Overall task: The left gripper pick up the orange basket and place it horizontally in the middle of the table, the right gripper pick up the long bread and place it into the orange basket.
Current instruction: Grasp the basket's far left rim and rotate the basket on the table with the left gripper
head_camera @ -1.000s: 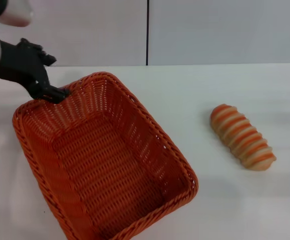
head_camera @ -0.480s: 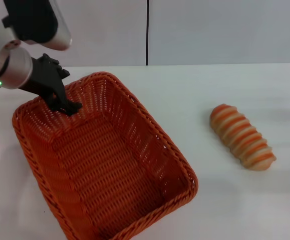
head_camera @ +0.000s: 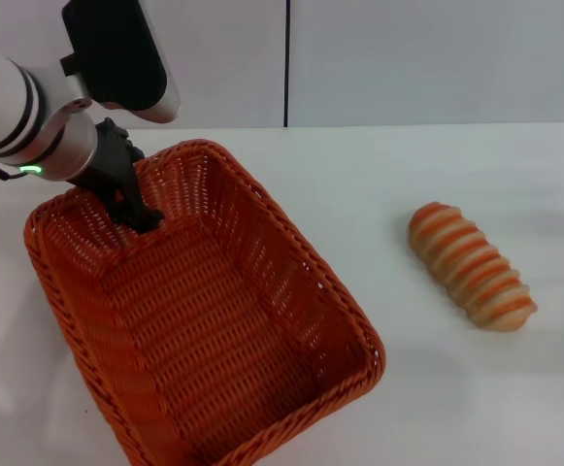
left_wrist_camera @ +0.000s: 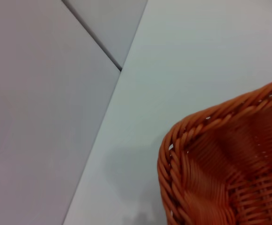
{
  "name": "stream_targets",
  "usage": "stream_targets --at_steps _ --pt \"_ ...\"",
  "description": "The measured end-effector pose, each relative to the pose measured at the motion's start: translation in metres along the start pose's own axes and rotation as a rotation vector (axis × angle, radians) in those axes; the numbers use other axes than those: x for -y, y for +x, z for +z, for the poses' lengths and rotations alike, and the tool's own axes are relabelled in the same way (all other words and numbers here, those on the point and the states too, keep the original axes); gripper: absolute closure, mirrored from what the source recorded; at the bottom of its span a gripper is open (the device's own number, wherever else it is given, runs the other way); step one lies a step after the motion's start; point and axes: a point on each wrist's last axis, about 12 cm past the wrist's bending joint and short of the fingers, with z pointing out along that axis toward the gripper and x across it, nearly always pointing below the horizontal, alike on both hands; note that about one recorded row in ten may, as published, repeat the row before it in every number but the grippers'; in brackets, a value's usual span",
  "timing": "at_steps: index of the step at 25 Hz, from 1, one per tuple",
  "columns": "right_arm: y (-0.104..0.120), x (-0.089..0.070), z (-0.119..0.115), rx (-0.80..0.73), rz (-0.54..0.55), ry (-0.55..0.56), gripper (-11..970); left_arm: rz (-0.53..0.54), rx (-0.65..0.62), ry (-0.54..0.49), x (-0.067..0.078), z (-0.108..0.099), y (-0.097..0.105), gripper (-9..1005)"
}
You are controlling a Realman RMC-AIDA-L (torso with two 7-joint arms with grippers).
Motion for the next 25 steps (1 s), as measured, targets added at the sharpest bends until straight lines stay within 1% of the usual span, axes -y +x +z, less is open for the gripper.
stream_targets --at_steps 4,5,10,14,23,25 --pt "0.000 0.000 0.000 0.000 -0.001 0.001 310 0.014 -0.045 0.004 -0.004 0.004 -0.006 209" --pt "0.000 0.001 0.000 0.000 -0.001 0.001 310 0.024 -0.081 0.009 -0.005 0.005 -0.008 210" --pt "-0.001 0.001 0.000 0.002 -0.003 -0.001 310 0.042 -0.117 0.011 -0.007 0.003 -0.011 214" --pt "-0.002 0.002 0.001 0.009 -0.007 0.000 310 0.062 -0.140 0.010 -0.005 0.002 -0.013 217" --pt "-0.006 0.004 0.005 0.024 -0.017 -0.002 310 0.064 -0.145 0.017 -0.006 0.004 -0.016 421" --pt "-0.007 0.004 0.006 0.027 -0.019 -0.004 310 0.058 -0.152 0.024 -0.006 0.001 -0.021 474"
